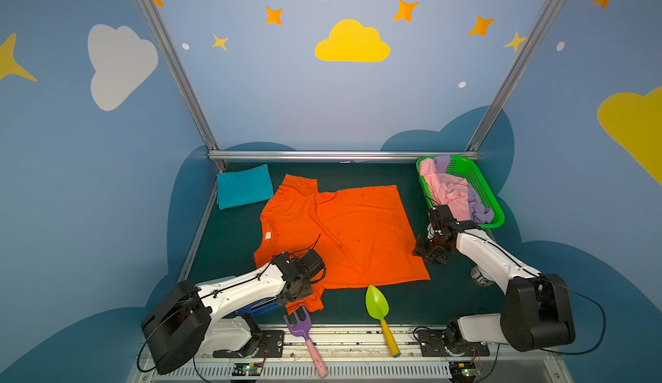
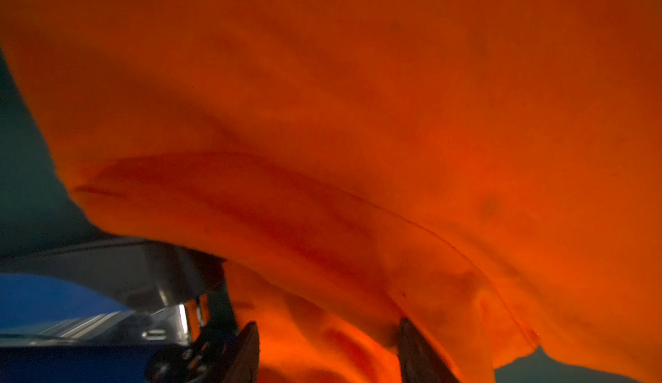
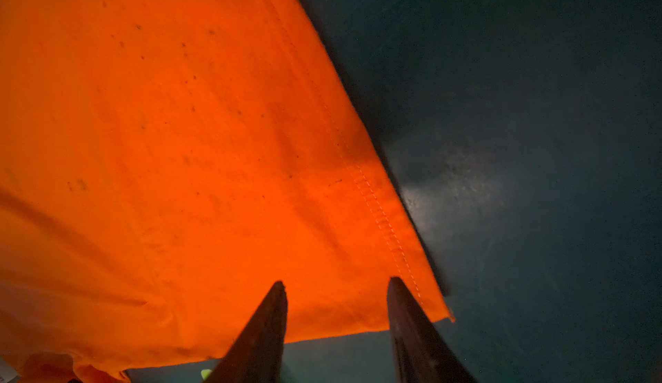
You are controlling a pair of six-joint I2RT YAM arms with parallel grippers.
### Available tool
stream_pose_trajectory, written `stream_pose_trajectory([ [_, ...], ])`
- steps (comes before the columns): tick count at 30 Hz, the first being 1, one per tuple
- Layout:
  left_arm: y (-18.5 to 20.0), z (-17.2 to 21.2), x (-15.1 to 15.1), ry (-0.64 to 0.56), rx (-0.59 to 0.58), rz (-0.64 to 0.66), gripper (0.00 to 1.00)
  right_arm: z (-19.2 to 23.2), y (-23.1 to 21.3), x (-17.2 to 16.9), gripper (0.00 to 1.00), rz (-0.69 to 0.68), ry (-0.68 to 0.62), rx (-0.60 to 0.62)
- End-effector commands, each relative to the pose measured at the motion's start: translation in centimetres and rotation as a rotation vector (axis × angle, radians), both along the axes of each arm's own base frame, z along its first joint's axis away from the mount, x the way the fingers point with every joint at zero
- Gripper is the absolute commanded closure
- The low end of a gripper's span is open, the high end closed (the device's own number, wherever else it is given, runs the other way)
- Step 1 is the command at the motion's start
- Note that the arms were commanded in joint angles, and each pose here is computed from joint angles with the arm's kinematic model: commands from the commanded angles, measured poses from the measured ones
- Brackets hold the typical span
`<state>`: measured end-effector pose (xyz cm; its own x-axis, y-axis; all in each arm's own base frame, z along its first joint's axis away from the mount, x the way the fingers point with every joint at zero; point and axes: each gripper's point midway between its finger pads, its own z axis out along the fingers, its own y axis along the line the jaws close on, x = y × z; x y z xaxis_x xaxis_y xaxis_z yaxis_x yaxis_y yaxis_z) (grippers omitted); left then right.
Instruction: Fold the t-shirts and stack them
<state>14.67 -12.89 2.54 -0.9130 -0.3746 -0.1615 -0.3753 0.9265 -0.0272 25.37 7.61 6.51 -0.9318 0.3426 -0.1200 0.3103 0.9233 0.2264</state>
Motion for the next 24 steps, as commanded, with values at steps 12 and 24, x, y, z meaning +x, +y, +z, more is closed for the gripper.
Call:
stream_pose_trajectory([
  [12,2.2,7.6,8.9,-0.194,0.048,0.080,0.36,3.1,1.9,4.4,0.49,0.103,-0.062,-0.058],
  [24,5.2,12.9,31.1,-0.414,0.108,0.148,0.31,4.8,6.7,19.8,0.43,0.254,-0.132,-0.195],
])
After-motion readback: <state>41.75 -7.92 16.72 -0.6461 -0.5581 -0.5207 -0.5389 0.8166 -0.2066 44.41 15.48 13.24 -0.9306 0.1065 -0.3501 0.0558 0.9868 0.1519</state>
